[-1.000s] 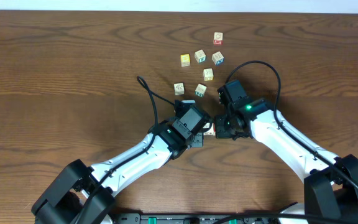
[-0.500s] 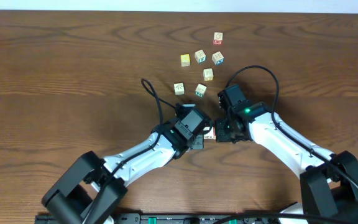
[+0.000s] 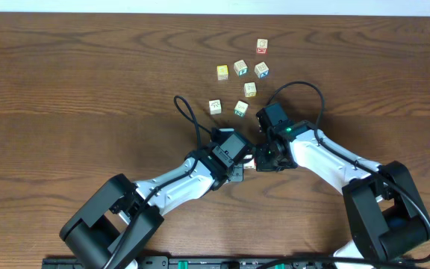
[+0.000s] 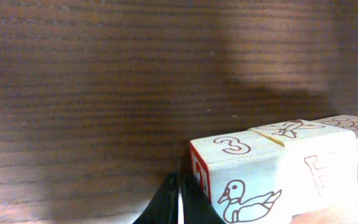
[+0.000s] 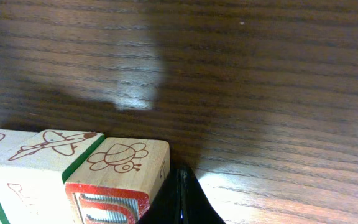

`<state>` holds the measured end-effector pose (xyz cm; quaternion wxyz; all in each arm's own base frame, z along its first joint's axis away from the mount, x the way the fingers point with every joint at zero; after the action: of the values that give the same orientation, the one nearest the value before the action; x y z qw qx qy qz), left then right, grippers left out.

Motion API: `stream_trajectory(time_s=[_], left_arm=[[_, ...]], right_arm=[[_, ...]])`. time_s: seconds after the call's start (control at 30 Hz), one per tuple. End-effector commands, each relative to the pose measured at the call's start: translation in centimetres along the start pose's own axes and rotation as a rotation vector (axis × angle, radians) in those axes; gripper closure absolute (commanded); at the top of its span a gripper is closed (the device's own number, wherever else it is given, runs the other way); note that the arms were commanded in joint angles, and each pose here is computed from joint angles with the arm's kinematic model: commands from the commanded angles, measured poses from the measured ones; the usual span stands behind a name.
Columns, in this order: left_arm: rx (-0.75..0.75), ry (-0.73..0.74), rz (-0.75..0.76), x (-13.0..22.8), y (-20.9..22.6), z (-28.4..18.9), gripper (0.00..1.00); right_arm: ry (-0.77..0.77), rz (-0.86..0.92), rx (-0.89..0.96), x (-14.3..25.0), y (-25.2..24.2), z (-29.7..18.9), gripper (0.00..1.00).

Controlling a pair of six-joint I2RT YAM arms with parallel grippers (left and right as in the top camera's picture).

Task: Lift 3 blocks
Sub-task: 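Lower the clamped row back down onto the table, then open both grippers and pull them away from the row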

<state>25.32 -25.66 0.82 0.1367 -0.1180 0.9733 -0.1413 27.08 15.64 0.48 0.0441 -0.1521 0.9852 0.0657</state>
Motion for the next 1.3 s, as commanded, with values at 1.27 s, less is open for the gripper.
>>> stream_trajectory(time_s=[1.27], left_arm=[[0.180, -1.176, -0.343, -5.1, 20.0, -40.1, 0.83]], right_arm=[[-0.965, 0.041, 0.355, 4.7, -8.4, -31.8, 0.77]])
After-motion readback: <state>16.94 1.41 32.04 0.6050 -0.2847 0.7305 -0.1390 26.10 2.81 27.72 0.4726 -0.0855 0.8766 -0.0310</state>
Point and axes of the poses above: each gripper's point midway between its finger pads, its own z axis out along the fingers, its own y axis along the line the jaws close on, x = y × z, the point moved 1 cm from there along -z, back along the fingers, and after that the axes turned 15 degrees about -z, right-handed, at the moved point
